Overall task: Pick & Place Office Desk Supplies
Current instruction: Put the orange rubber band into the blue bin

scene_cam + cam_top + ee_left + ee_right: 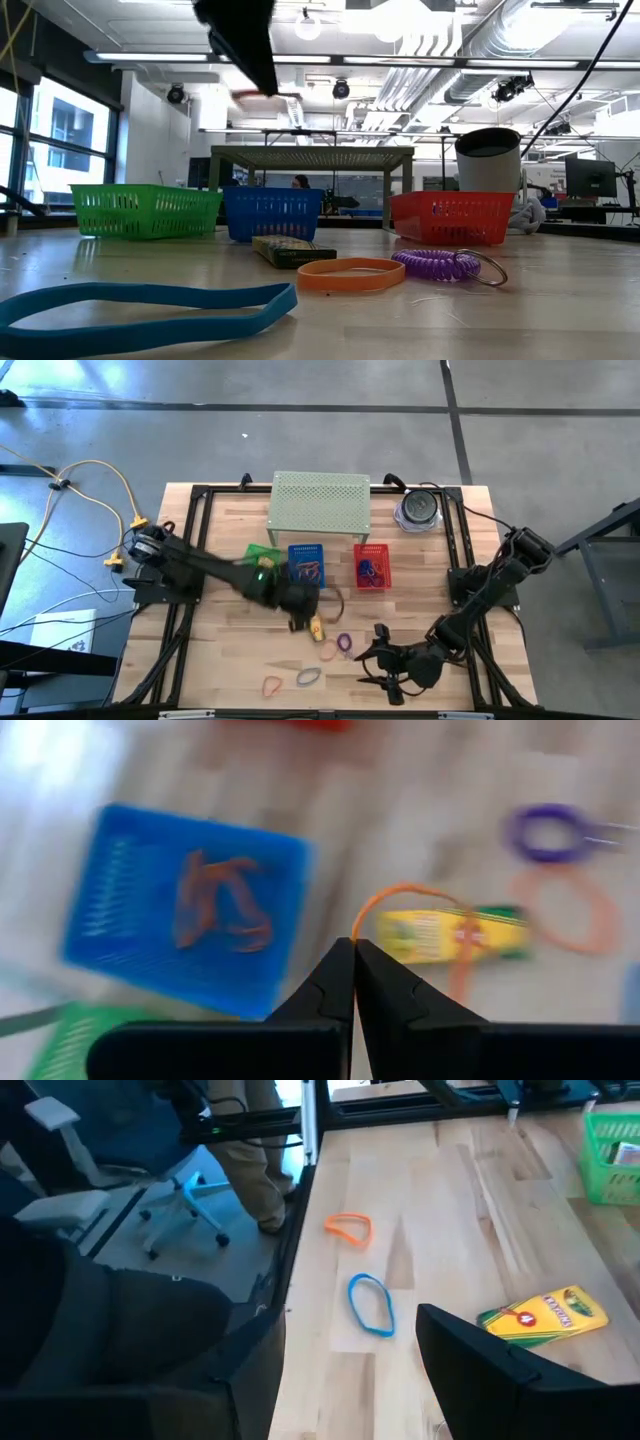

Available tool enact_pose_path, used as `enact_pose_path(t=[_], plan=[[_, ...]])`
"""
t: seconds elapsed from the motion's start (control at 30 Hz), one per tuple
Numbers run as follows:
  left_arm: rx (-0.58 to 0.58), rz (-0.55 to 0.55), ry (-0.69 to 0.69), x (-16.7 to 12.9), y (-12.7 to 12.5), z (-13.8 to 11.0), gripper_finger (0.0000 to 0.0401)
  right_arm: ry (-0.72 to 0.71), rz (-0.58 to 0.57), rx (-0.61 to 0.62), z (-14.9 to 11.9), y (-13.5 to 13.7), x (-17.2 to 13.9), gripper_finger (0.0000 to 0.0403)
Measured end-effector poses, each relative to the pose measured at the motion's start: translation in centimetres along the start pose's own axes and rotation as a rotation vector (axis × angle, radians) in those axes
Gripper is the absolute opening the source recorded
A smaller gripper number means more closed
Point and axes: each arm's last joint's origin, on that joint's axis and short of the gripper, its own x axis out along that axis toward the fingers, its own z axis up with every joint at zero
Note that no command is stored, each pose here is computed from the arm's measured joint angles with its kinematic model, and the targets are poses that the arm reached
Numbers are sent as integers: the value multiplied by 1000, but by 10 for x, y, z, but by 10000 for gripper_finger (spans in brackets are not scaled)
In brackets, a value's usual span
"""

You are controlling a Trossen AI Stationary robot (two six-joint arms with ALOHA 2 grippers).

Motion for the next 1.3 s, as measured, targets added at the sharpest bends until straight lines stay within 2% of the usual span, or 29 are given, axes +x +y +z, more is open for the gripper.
enact_pose_path(t=[0.2, 0.43, 0.7, 0.87, 1.03, 1.3], plan=[[-119, 107, 75, 18, 55, 17, 0, -29, -21, 83, -3, 7, -5, 215], [-208, 67, 146, 33, 102, 27, 0, -59, -43, 107, -9, 18, -13, 215], [-182, 65, 140, 49, 108, 21, 0, -96, -71, 153, -14, 26, -21, 215], [-151, 14, 157, 61, 111, 16, 0, -116, -79, 180, -16, 30, -24, 215], [-137, 24, 184, 73, 117, 5, 4, -122, -94, 202, -26, 34, -15, 215], [-123, 13, 129, 77, 118, 9, 47, -124, -83, 218, -28, 34, -8, 215]])
